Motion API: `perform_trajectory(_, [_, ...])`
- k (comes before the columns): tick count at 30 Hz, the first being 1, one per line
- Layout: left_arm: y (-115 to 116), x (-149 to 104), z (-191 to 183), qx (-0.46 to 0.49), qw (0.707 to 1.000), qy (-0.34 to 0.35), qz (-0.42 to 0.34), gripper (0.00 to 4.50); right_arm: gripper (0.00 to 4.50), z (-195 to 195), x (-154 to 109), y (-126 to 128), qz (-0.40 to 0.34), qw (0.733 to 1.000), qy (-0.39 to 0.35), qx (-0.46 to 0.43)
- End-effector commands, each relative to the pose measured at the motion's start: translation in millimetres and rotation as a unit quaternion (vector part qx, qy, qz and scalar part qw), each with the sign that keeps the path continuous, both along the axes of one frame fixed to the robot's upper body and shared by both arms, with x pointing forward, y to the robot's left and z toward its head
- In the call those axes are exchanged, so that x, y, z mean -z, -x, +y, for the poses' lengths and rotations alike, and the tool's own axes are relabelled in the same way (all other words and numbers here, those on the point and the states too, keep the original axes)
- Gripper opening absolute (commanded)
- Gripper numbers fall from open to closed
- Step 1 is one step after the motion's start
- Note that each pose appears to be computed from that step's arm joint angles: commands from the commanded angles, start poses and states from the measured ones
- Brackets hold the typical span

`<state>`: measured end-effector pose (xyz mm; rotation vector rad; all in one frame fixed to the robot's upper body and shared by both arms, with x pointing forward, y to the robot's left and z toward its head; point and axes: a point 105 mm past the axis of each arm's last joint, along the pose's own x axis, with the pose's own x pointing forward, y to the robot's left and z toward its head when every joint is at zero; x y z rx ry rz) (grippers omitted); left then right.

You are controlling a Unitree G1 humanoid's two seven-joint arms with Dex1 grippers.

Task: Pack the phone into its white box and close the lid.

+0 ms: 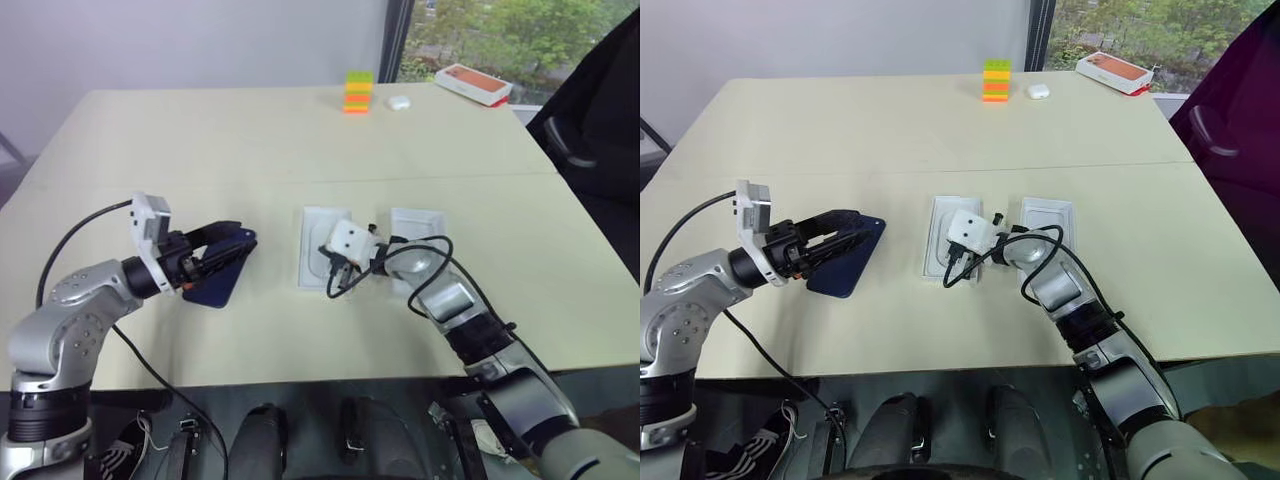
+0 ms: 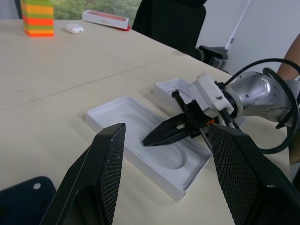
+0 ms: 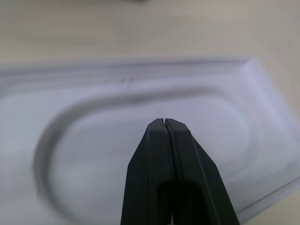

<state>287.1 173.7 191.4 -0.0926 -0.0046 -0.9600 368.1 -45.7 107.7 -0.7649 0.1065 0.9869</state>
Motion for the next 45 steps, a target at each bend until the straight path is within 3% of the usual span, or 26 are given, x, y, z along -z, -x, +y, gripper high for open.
perform_trajectory(1, [3, -9, -2, 0.004, 1.000, -0.008, -0.027, 2.96, 0.04, 1, 5, 3, 0.000, 1.000, 0.025, -0.013])
perform_trajectory(5, [2, -9, -2, 0.001, 1.000, -0.009, -0.029, 2.96, 0.04, 7, -5, 3, 0.000, 1.000, 0.002, -0.019])
perform_trajectory(13, [-5, -5, 11, -0.017, 1.000, -0.011, -0.015, 2.96, 0.04, -8, -62, -5, 0.034, 0.985, -0.168, -0.002])
perform_trajectory(19, [-21, 3, 34, -0.070, 0.997, -0.021, 0.031, 2.96, 0.04, -8, -69, 1, 0.035, 0.983, -0.177, -0.024])
perform_trajectory(23, [-25, 1, 46, -0.089, 0.995, -0.005, 0.052, 2.96, 1.33, 0, -81, 2, 0.018, 0.978, -0.206, -0.033])
perform_trajectory(28, [-27, 5, 63, -0.105, 0.990, 0.004, 0.094, 2.96, 3.88, 15, -81, 2, 0.005, 0.979, -0.200, -0.040])
perform_trajectory(32, [-35, -7, 82, -0.136, 0.985, 0.046, 0.097, 2.96, 3.88, 31, -84, 3, 0.008, 0.976, -0.212, -0.046])
perform_trajectory(35, [-37, -2, 89, -0.146, 0.980, 0.061, 0.120, 2.96, 2.93, 41, -86, 3, 0.010, 0.974, -0.219, -0.054])
perform_trajectory(39, [-37, 7, 95, -0.150, 0.974, 0.066, 0.157, 2.96, 0.94, 52, -80, -2, -0.023, 0.983, -0.177, -0.047])
perform_trajectory(45, [-42, 21, 114, -0.181, 0.960, 0.066, 0.204, 2.96, 0.94, 78, -62, -2, -0.016, 0.991, -0.129, -0.021])
